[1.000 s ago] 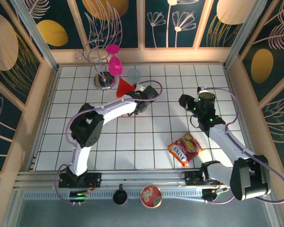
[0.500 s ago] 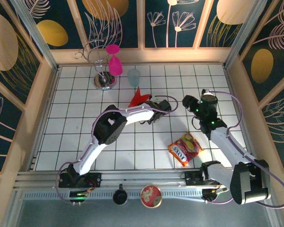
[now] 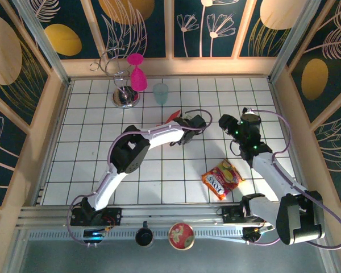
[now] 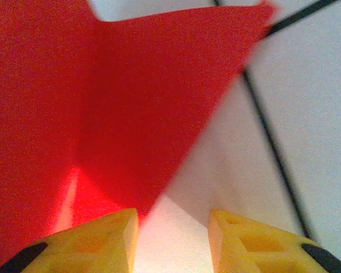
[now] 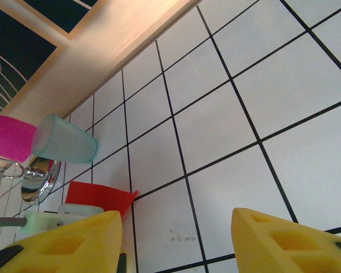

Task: Fold a paper plane with a square sheet of paper (pick it up from the middle)
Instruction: Turn over the paper at the center of the table.

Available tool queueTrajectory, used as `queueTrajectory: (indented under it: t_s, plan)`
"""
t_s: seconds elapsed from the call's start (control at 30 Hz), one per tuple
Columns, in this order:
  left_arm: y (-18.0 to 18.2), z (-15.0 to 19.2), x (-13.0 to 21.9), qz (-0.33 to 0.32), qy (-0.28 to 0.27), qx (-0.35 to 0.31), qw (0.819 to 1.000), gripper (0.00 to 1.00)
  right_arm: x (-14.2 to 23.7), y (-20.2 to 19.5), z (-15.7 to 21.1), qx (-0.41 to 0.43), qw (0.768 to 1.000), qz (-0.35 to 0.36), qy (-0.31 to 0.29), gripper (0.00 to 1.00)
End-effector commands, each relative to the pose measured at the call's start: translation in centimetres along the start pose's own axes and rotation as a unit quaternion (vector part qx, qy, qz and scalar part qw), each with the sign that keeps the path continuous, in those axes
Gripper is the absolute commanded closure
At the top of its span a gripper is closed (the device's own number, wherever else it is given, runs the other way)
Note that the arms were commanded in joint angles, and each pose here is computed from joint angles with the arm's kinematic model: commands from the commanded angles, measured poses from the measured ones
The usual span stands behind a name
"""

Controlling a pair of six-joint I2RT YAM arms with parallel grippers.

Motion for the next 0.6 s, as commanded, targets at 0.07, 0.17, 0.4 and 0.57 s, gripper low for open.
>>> queueTrajectory:
  t_s: [0.07, 0.17, 0.4, 0.57]
  plan:
    - [-2.2, -0.3, 4.9, 0.209, -0.011, 0.090, 0.974, 0.59, 0.0, 0.3, -0.4, 0.002, 1.000, -0.003, 0.002, 0.41]
    - [-1.9, -0.1, 7.3, 0.269, -0.026, 0.115, 0.956, 0.56, 0.0, 0.4, -0.3, -0.006, 1.000, -0.006, 0.007, 0.41]
    - [2.8, 0.4, 11.6, 0.322, -0.081, 0.180, 0.926, 0.44, -1.3, 1.5, 0.8, -0.023, 0.997, -0.043, 0.062, 0.41]
    - [7.5, 1.5, 10.4, 0.344, -0.100, 0.250, 0.900, 0.37, -2.4, 3.0, 2.7, -0.017, 0.992, -0.076, 0.098, 0.39]
Point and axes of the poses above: each hand's point on the last joint's axis, 136 mm out from that joint toward the fingers, its own x axis back along the fingers, its own y axis along the line the jaws close on, z = x × y, the point moved 6 cm from there along x, back along the fingers, and after that the axes turned 4 degrees about -x, right-handed, at the moved point
